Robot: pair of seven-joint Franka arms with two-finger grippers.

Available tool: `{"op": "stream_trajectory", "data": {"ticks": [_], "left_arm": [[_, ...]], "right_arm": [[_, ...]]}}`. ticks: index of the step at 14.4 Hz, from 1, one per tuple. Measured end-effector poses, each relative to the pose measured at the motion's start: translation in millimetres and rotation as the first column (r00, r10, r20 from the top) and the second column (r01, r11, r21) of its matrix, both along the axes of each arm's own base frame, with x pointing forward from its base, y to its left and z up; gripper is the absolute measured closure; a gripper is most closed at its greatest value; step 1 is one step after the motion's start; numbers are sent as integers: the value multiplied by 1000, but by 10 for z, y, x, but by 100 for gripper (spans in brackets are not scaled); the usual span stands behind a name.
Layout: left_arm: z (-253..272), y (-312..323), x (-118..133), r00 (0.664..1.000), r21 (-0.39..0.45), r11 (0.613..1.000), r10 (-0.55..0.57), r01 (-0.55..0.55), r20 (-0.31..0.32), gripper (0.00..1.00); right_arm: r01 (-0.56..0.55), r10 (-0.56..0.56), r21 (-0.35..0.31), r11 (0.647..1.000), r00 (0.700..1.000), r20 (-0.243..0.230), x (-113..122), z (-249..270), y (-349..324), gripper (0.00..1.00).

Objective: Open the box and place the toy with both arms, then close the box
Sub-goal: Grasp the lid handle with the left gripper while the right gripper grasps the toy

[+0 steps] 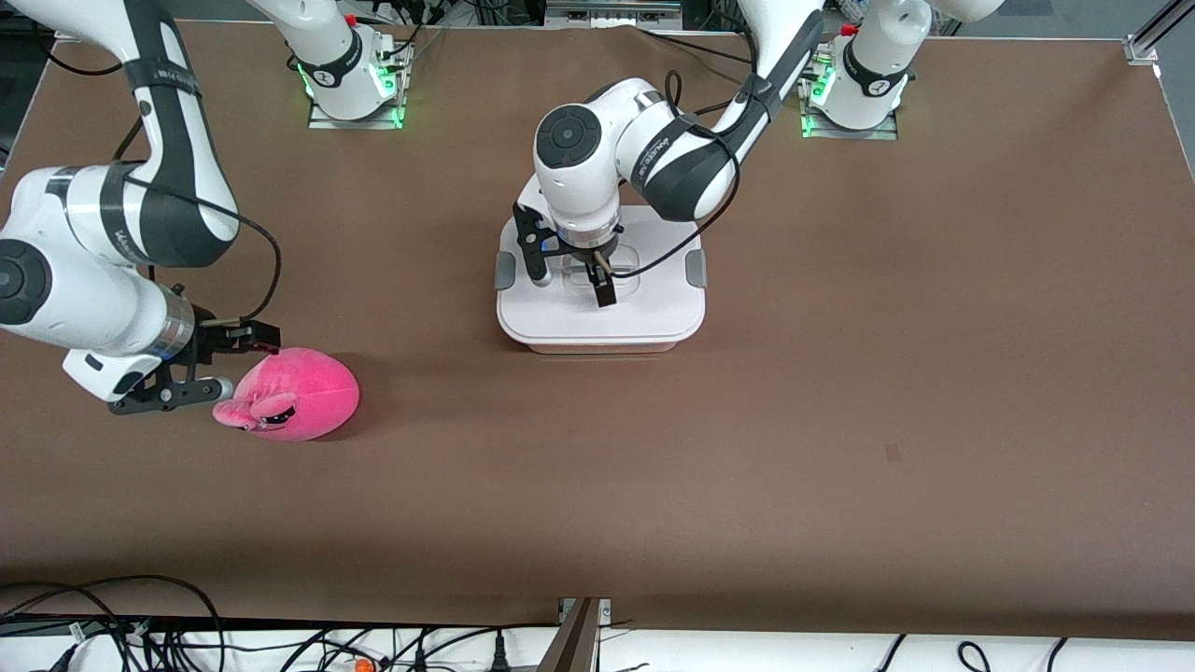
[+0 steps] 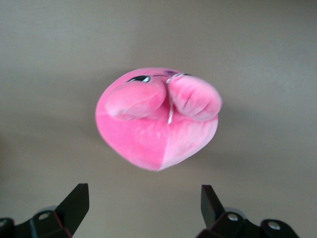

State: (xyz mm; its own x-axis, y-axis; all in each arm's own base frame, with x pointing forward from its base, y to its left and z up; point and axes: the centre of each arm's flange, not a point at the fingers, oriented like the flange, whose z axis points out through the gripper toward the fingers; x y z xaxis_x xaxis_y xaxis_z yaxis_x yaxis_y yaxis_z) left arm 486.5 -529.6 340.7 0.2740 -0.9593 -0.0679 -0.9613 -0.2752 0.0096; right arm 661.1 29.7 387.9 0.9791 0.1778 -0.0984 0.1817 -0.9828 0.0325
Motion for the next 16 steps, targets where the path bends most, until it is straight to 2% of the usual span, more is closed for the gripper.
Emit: {"op": "stream_trajectory", "data": {"ticks": [1, 4, 5, 7, 9, 11, 12, 14, 16], "left_arm": [[-1, -3, -8, 1000, 2, 1000, -1, 1, -2, 0], [8, 20, -24, 1000, 18, 1000, -3, 3, -16, 25], [29, 30, -27, 1000, 23, 1000, -2, 3, -19, 25], [87, 49, -37, 1000, 28, 1000, -2, 3, -23, 36], [130, 61, -41, 1000, 33, 999, -5, 6, -22, 40], [149, 68, -40, 1000, 38, 999, -8, 9, -17, 62], [150, 69, -40, 1000, 38, 999, -9, 9, -16, 71], [151, 68, -48, 1000, 41, 999, -12, 12, -19, 92], [159, 55, -73, 1000, 44, 999, -21, 22, -23, 93]], "right_arm": [[-3, 3, 0, 1000, 1000, 7, 29, -92, -51, 0], [6, -7, 26, 1000, 1000, 16, 80, -409, -133, 0], [15, -16, 40, 999, 1000, 16, 95, -499, -144, 0], [21, -22, 49, 999, 1000, 21, 131, -667, -155, 0], [16, -17, 49, 999, 1000, 19, 148, -798, -154, 1], [14, -14, 48, 999, 1000, 15, 153, -864, -153, 3], [11, -11, 49, 999, 1000, 15, 154, -871, -154, 9], [-3, 2, 50, 999, 1000, 15, 154, -869, -154, 33], [-25, 24, 51, 998, 1000, 17, 158, -862, -154, 51]]}}
